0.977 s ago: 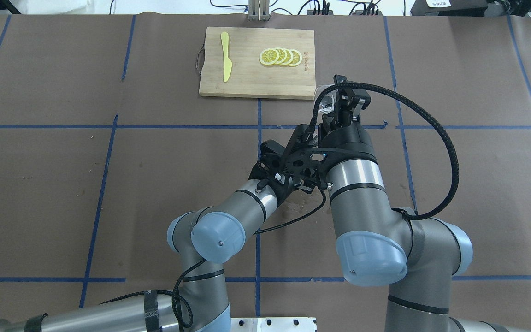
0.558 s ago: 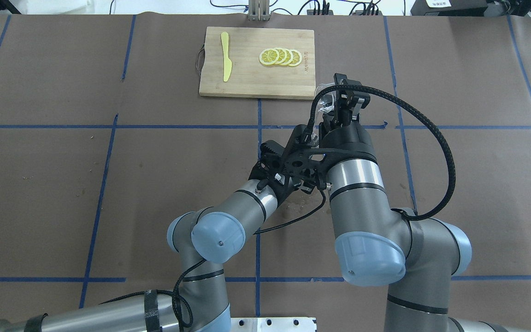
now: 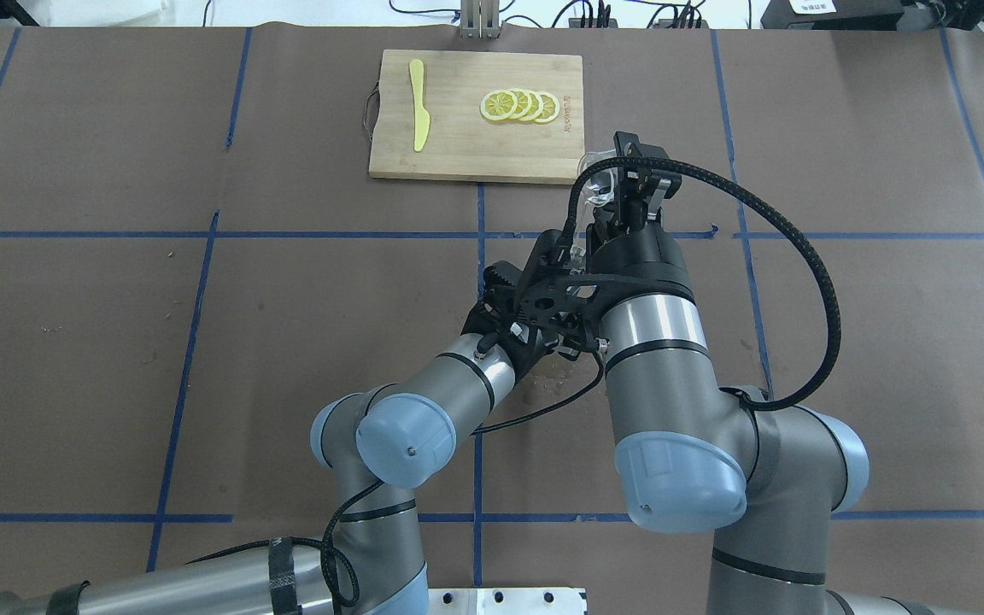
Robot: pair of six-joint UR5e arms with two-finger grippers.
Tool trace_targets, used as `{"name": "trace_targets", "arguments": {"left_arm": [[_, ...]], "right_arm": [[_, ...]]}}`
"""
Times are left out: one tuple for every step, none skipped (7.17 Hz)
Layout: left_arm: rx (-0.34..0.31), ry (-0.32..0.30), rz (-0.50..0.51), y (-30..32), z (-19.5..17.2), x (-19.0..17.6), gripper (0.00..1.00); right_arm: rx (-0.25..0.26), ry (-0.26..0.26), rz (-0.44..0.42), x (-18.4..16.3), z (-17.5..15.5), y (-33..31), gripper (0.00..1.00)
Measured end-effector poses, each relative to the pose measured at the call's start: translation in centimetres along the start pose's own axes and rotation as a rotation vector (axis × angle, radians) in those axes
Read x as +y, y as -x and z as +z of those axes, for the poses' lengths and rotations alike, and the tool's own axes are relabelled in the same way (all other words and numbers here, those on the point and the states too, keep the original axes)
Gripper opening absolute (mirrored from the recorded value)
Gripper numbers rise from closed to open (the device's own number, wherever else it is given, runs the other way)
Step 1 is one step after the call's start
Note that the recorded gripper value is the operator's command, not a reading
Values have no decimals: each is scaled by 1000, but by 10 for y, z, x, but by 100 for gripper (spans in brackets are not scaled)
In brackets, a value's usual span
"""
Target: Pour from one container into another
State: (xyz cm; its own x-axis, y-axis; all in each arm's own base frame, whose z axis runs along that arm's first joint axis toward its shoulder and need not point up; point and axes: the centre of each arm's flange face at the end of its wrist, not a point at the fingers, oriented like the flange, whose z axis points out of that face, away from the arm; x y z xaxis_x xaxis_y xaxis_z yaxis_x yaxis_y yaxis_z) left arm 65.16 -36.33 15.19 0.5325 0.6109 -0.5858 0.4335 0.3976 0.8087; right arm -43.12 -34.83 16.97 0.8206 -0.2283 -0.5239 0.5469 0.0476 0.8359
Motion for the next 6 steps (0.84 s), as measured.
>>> {"name": "trace_targets", "arguments": {"left_arm": [[0, 0, 0, 0, 0, 0, 0], [0, -1, 0, 0, 0, -1, 0], [0, -2, -1, 0, 0, -1, 0], [1, -3, -2, 0, 0, -2, 0], [1, -5, -2, 0, -1, -3, 0], [1, -6, -3, 1, -1, -3, 0]], "right_arm": [[-2, -3, 8, -1, -2, 1, 0], [-4, -7, 16, -2, -4, 1, 0], [-6, -12, 32, -3, -6, 3, 0], [-9, -15, 60, -4, -7, 3, 0], [-10, -18, 96, -5, -8, 2, 0], [-11, -22, 143, -7, -10, -1, 0]]}}
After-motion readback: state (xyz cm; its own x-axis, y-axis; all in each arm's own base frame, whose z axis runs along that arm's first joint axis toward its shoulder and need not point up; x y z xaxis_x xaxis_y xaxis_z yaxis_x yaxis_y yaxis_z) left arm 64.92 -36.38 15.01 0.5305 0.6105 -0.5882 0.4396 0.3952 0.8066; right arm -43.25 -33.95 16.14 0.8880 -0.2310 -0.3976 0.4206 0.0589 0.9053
